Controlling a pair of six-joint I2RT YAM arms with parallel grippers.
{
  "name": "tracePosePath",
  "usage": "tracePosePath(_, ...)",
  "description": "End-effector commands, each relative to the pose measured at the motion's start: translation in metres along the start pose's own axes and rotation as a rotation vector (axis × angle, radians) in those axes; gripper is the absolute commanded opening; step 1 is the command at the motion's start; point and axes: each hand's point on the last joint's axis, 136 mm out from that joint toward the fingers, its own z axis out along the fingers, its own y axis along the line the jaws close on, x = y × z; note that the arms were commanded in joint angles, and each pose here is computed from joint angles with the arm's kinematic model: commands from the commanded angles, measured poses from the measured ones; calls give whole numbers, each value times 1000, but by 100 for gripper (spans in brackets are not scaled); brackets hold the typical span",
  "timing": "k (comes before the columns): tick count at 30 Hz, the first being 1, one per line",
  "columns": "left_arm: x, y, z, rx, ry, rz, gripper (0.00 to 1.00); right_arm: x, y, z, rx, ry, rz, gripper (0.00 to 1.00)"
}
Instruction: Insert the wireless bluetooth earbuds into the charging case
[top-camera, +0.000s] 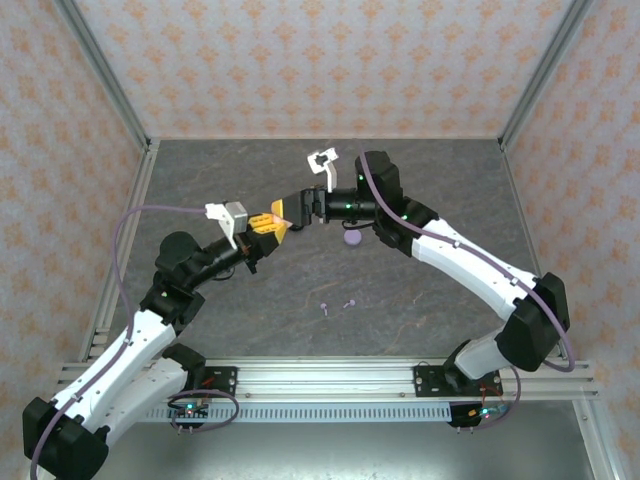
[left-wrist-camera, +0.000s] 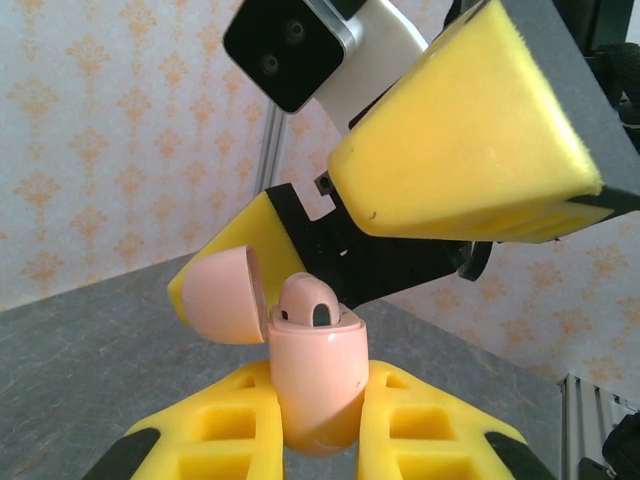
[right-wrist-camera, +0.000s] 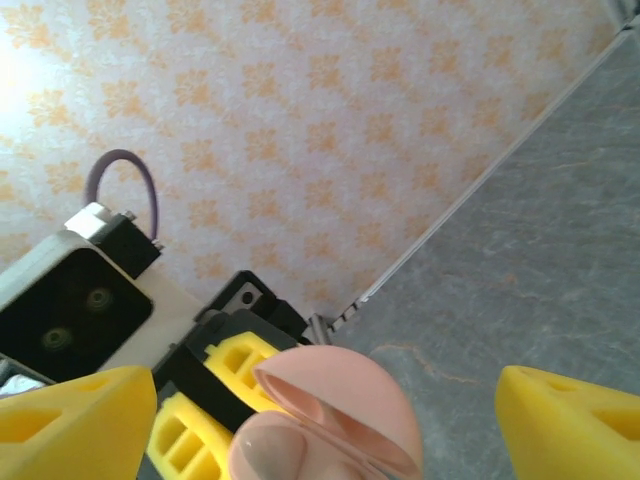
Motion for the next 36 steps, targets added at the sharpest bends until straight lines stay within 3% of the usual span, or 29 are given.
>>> tracePosePath(1, -14, -9, 0, 32, -34, 26, 13, -13, 35, -4, -130, -21, -77, 84)
tracePosePath(13, -5, -2, 3, -1, -4, 24, 13, -11, 52, -20, -155, -46, -160, 77)
tracePosePath(21, -4, 2, 3, -20, 1, 20, 13, -1, 39, -27, -66, -33, -172, 76)
tracePosePath(24, -2, 4, 3, -30, 11, 14, 13, -3, 27, -33, 24, -45, -176, 77)
tracePosePath(28, 10, 16, 4, -95, 77, -9, 13, -15, -10, -54, 289, -105, -166, 80)
tracePosePath(33, 46, 39, 8, -187, 199, -88, 10, -24, -53, -92, 525, -212, -99, 86)
tracePosePath(36, 77, 56, 12, -244, 276, -161, 10, -27, -75, -112, 599, -303, -34, 97)
